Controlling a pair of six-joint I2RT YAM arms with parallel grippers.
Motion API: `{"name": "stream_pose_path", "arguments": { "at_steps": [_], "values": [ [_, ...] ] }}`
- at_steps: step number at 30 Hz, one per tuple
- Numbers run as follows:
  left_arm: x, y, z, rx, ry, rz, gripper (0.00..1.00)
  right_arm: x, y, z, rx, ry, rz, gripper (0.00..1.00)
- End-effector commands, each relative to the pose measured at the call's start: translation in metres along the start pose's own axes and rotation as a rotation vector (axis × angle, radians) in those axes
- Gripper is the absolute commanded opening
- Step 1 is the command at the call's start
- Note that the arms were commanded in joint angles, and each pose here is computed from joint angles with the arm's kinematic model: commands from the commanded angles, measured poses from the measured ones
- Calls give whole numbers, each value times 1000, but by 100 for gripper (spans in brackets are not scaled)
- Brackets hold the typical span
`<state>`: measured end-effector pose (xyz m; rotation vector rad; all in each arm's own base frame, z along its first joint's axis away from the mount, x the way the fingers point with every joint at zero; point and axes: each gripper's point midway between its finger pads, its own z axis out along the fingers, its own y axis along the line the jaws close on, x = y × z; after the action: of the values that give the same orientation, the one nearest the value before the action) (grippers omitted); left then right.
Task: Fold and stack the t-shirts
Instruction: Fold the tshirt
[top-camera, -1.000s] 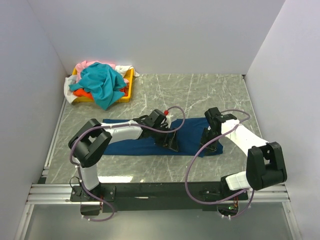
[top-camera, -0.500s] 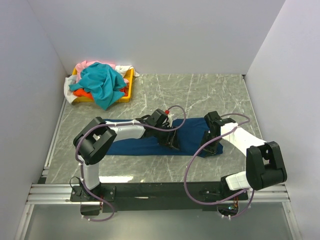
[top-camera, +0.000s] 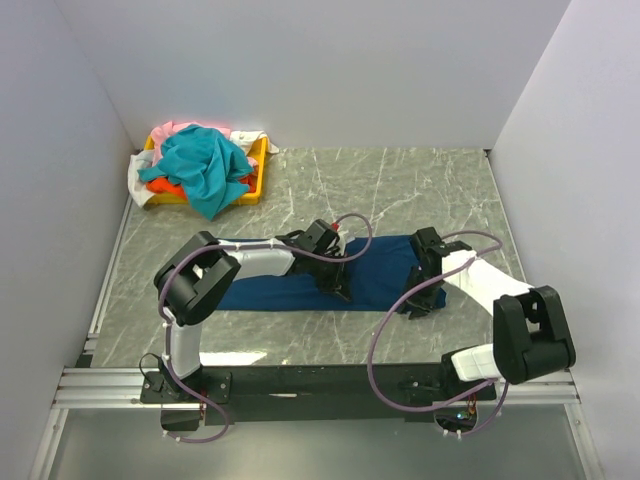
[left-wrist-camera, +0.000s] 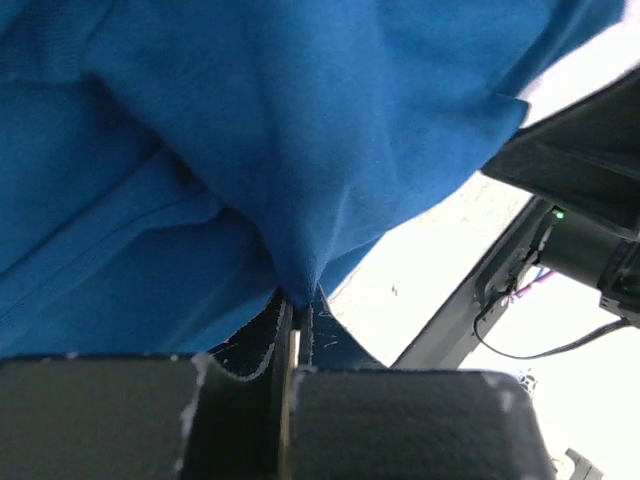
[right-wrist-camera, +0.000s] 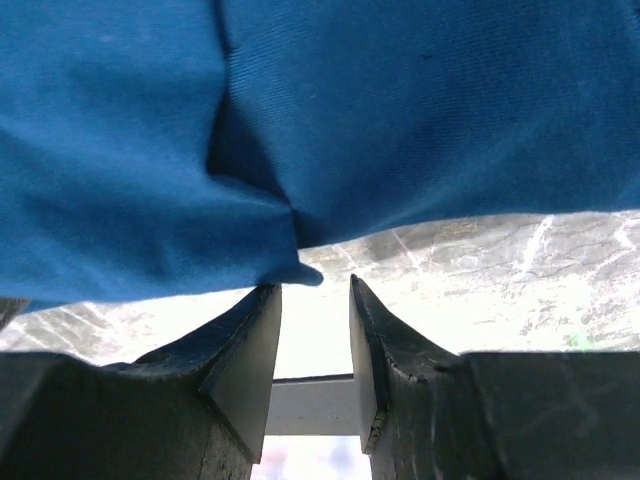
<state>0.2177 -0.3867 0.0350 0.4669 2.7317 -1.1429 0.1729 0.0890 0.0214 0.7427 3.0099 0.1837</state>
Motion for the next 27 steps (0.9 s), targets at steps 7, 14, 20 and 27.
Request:
{"name": "stream_pose_path", "arguments": {
  "at_steps": [7, 14, 20, 27],
  "values": [
    [-15, 19, -20, -131, -35, -48, 0, -17, 17, -33, -70, -106, -9, 41],
    [-13, 19, -22, -120, -5, -53, 0, -18, 23, -26, -91, -87, -3, 42],
    [-15, 21, -23, -129, 12, -55, 12, -22, 25, -25, -86, -91, -7, 42],
    [-28, 13, -43, -140, -16, -37, 57, -37, 33, -29, -88, -116, 6, 42]
  ]
}}
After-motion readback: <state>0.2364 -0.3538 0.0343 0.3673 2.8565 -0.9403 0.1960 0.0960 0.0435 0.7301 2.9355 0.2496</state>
